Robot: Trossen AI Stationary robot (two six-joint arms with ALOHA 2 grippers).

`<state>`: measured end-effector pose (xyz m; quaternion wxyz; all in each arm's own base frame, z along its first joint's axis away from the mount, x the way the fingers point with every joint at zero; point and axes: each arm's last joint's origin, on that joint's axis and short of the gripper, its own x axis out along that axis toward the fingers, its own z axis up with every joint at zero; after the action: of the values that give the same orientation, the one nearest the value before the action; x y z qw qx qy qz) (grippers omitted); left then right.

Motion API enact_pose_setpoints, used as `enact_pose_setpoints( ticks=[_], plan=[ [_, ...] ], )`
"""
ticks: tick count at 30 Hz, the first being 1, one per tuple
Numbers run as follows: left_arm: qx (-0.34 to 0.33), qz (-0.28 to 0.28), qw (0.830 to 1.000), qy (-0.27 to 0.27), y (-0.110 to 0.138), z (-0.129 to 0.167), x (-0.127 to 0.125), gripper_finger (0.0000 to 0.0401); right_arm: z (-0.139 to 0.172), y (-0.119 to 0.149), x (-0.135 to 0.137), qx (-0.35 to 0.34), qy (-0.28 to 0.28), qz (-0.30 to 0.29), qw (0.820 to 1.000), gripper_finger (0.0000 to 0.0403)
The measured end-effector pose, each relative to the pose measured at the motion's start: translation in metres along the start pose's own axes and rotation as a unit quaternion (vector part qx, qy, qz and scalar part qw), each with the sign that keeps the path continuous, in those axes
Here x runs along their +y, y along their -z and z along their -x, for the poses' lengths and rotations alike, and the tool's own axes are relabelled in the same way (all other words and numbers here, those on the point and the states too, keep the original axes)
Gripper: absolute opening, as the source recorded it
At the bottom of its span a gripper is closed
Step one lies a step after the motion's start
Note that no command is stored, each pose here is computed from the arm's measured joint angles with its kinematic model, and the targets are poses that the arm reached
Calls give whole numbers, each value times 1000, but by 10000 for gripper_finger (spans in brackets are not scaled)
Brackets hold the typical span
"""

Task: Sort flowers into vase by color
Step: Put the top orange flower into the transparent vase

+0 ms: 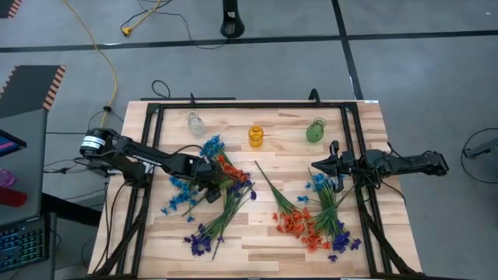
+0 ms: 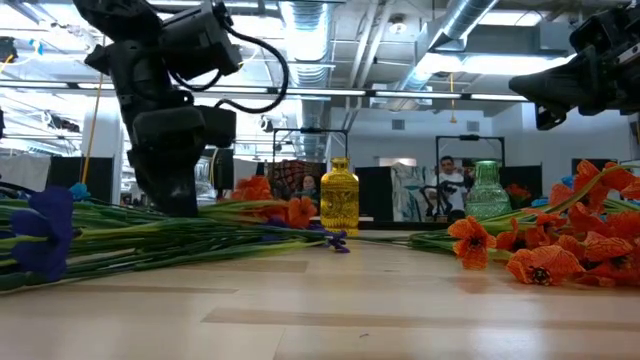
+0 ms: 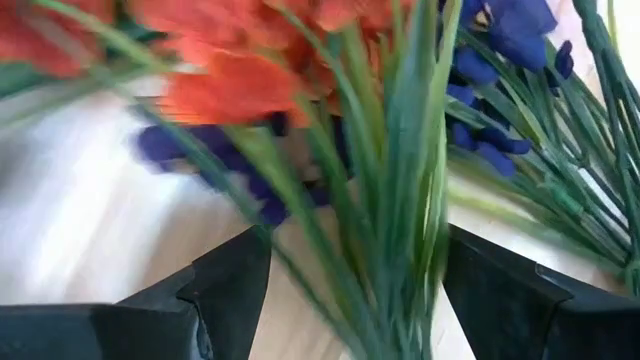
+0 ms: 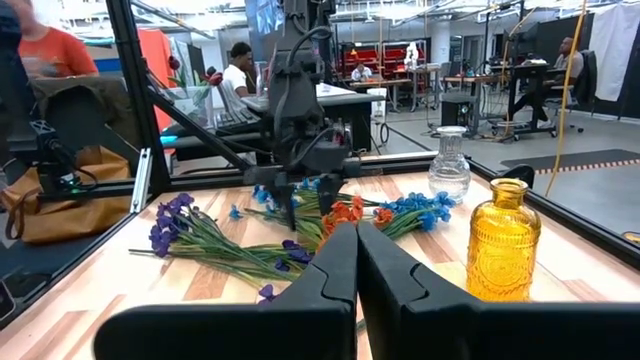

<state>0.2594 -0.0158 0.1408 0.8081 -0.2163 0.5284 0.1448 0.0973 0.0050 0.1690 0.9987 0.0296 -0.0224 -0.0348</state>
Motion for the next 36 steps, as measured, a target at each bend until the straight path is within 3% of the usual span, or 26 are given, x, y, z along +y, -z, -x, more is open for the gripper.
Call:
enact_pose_setpoints(
  ticks=[10,28,32,36],
  plan=[
    [7,3,1000,-10,-1,-7,-2,256,0,-1,0,-4,6,-1,1000,32],
    [-2,25,1000,5,-1,5,-2,36,0,-1,0,-4,5,-1,1000,32],
    [4,25,1000,13,-1,5,-3,9,0,-1,0,-4,5,-1,1000,32],
    [3,31,999,18,-1,7,-3,14,0,-1,0,-4,5,-1,1000,32]
  ],
)
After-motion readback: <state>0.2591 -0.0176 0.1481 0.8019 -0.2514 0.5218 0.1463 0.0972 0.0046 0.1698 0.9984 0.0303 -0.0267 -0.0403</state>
